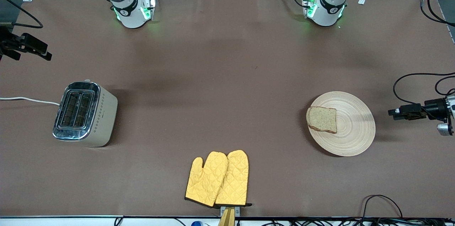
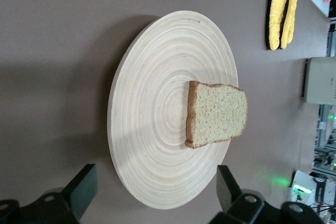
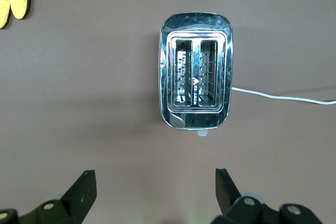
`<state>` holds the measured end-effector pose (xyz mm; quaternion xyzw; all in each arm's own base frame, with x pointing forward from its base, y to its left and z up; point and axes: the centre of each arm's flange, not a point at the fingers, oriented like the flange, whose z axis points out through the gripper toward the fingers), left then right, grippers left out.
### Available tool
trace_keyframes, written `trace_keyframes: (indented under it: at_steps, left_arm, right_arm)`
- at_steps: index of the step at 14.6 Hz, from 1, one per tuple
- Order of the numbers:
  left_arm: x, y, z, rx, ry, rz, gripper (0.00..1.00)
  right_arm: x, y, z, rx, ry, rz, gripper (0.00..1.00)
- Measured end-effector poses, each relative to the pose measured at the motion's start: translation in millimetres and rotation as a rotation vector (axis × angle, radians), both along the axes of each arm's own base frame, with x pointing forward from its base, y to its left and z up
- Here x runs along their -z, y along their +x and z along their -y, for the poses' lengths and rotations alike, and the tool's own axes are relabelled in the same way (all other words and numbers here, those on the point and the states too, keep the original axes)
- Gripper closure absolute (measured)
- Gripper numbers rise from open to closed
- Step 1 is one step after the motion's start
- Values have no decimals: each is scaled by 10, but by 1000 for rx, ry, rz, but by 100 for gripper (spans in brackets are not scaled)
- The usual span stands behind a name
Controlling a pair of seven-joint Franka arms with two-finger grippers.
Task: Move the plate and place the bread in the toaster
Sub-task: 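Lower the left gripper beside the rim of the wooden plate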
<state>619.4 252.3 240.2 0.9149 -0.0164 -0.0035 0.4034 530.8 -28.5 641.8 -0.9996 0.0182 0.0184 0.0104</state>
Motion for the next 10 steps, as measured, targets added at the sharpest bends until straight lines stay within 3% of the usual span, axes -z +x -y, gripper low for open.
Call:
trace_keyframes:
  at_steps: [4,5,10]
  left_arm:
    - [395,-39,39,-6,-56,-26,5]
    - [463,-37,72,3,-66,-24,11]
    - [662,10,294,44,-86,-33,16]
  right_arm:
    - [8,0,0,0,0,-3,0]
    - [12,0,0,0,0,-4,0]
    - [22,2,0,0,1,-6,0]
